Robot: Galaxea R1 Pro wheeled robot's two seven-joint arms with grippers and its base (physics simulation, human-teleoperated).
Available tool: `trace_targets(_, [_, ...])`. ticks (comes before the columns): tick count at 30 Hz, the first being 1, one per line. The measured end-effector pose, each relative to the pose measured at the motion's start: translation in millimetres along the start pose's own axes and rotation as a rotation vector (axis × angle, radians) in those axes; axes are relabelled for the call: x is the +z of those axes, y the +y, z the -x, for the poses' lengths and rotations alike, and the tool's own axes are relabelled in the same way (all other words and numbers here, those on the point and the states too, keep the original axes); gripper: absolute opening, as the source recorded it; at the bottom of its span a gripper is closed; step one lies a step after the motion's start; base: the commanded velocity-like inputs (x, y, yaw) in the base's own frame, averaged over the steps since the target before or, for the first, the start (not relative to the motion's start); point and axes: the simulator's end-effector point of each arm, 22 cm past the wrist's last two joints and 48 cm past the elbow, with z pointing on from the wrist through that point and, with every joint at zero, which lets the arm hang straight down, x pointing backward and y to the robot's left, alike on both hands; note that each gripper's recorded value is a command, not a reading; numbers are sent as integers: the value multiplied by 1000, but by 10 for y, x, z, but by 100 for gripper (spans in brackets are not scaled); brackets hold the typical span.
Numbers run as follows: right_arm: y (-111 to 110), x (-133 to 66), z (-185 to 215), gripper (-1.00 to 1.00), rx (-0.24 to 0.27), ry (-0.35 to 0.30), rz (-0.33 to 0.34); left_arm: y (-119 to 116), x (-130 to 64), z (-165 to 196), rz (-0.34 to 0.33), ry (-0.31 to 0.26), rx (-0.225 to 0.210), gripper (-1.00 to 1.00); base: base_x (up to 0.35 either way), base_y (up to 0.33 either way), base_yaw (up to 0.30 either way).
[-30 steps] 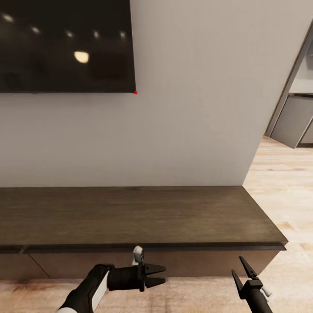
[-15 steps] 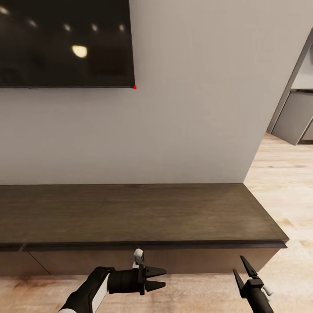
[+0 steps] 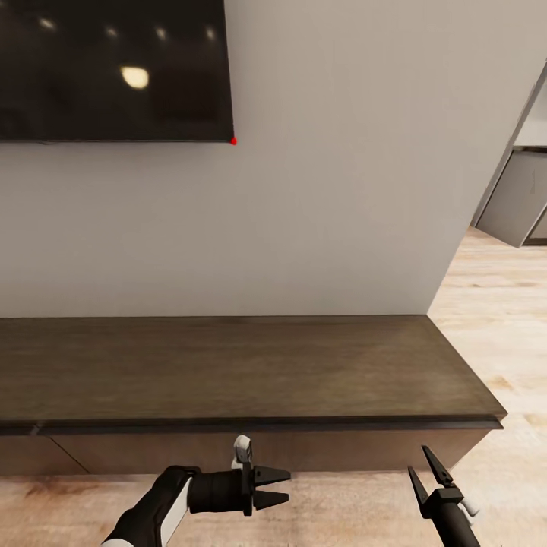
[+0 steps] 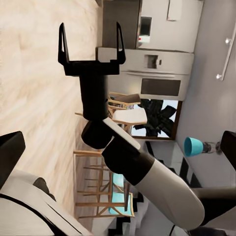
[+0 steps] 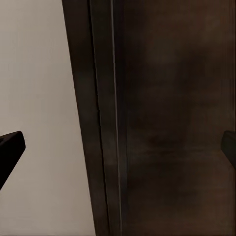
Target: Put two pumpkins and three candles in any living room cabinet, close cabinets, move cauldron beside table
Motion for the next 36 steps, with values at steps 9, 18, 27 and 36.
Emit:
trace_targets(9, [-18, -4, 1, 100, 0, 0, -4, 23, -14, 0, 3, -1, -4, 100, 0, 0, 0])
trace_targets(18, [80, 2, -9, 100, -5, 6, 38, 22, -24, -1, 1, -2, -5, 100, 8, 0, 0])
trace_targets(27, [100, -5, -23, 100, -7, 12, 49, 19, -17, 0, 0, -1, -4, 100, 4, 0, 0])
trace_targets(36, [102, -6, -24, 100, -6, 12, 50, 17, -10, -6, -1, 0, -4, 100, 103, 0, 0])
